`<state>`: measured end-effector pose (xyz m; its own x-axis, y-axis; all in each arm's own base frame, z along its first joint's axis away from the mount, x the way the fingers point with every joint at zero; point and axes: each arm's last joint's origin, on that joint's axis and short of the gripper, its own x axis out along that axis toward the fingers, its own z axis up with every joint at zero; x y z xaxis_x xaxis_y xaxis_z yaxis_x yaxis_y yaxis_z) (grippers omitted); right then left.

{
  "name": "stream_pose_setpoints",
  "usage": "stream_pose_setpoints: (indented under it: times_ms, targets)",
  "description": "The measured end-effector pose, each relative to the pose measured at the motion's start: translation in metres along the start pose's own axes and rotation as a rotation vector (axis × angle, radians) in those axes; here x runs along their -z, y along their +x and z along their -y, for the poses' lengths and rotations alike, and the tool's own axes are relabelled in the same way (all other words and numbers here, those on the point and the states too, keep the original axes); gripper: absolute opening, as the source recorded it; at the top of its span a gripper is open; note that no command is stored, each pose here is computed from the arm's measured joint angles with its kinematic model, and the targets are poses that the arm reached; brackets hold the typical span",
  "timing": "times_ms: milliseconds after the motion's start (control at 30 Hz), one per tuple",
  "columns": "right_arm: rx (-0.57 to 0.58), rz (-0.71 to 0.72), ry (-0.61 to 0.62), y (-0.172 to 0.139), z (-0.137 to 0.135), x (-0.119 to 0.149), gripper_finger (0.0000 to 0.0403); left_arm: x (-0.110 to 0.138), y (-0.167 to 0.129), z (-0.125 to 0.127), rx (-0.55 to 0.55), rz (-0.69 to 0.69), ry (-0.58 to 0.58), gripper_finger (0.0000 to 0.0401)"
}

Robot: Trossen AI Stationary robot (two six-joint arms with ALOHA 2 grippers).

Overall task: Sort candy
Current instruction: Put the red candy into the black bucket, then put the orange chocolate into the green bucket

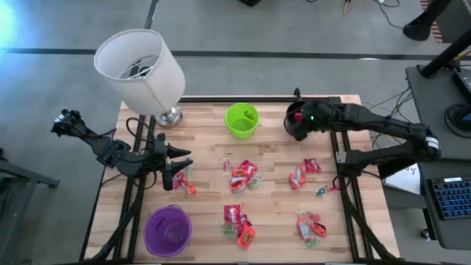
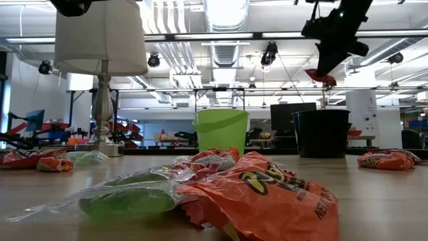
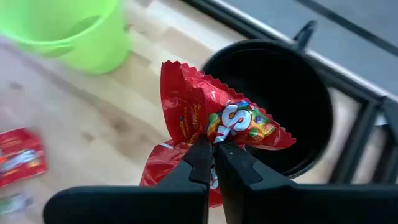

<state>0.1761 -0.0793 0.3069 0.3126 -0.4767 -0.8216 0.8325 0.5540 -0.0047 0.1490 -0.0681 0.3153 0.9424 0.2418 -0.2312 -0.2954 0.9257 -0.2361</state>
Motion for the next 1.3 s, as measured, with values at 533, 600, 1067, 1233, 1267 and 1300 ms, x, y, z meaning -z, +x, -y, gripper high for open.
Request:
stream_pose_setpoints:
  times_ms: [533, 600, 1067, 1233, 1267, 1300]
  targets:
    - [0.121, -0.080, 0.036, 0.030, 0.049, -0.005, 0.0009, 0.000, 0.000, 0.000, -0.002, 0.001, -0.003, 0.0152]
    - [0.110, -0.053, 0.041, 0.030, 0.048, -0.008, 0.0013, 0.000, 0.000, 0.000, -0.002, 0.001, -0.003, 0.0152]
    - [0.046, -0.069, 0.031, 0.046, 0.041, -0.016, 0.0100, 0.000, 0.000, 0.000, 0.000, 0.004, -0.014, 0.0152]
    - [0.050, -0.082, 0.036, 0.050, 0.040, -0.016, 0.0111, -0.001, 0.000, 0.000, 0.001, 0.007, -0.018, 0.0152]
    - [0.050, -0.082, 0.039, 0.050, 0.040, -0.016, 0.0112, -0.001, 0.000, 0.000, 0.001, 0.007, -0.018, 0.0152]
    - [0.049, -0.081, 0.041, 0.049, 0.040, -0.016, 0.0111, -0.001, 0.000, 0.000, 0.001, 0.007, -0.018, 0.0152]
